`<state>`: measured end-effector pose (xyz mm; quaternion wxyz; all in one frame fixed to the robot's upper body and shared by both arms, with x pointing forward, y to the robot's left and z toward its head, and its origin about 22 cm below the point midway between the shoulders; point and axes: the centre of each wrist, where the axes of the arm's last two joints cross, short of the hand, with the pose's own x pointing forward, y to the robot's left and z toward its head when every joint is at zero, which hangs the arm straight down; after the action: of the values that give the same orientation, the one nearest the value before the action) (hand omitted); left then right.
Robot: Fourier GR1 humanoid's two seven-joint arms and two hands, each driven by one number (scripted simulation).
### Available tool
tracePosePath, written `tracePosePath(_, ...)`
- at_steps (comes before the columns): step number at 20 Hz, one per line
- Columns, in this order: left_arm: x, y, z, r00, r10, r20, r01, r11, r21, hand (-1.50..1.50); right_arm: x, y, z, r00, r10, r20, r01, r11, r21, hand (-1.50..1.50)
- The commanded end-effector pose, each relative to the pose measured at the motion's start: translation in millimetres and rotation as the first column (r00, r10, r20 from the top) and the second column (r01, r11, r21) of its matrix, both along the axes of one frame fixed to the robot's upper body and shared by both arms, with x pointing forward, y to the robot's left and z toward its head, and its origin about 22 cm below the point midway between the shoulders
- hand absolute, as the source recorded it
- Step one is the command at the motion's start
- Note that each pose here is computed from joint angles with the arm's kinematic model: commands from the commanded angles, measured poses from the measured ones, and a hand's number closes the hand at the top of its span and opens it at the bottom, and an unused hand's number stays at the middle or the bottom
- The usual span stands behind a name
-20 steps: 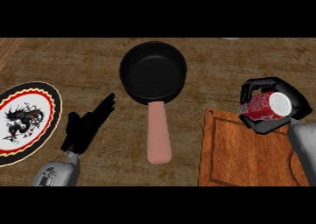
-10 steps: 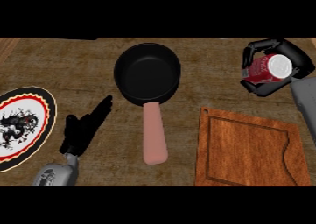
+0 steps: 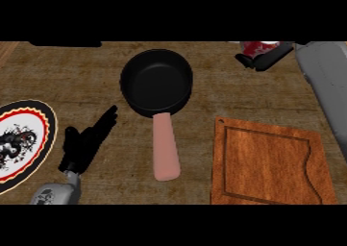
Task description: Pick the can from the cutting board and place it in the pot
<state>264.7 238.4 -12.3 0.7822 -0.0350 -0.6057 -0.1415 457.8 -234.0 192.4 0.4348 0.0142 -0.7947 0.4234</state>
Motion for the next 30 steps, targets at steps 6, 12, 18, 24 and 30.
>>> tracePosePath(6,-12.6,-2,-17,0.999,0.002,-0.033,-0.002,1.000,-0.001,0.00,7,104,48,0.998,0.051,0.041,-0.043,0.982,-0.183,1.50)
tracePosePath(12,-1.3,-8,-14,1.000,0.007,-0.030,-0.007,1.000,-0.004,0.00,2,153,40,0.994,0.088,0.072,-0.062,0.948,-0.312,1.50)
tracePosePath(18,6.7,-17,-6,1.000,0.002,-0.019,-0.001,1.000,0.019,0.00,-10,198,20,0.959,0.073,0.274,0.097,0.825,-0.557,1.50)
tracePosePath(24,2.2,-14,-7,1.000,-0.009,-0.026,0.009,1.000,0.004,0.00,-16,227,-8,0.980,0.057,0.190,0.103,0.674,-0.731,1.50)
tracePosePath(30,11.9,-11,-4,0.999,-0.043,-0.001,0.043,0.999,0.013,0.00,-14,222,-23,0.994,-0.104,0.022,0.070,0.484,-0.872,-1.50)
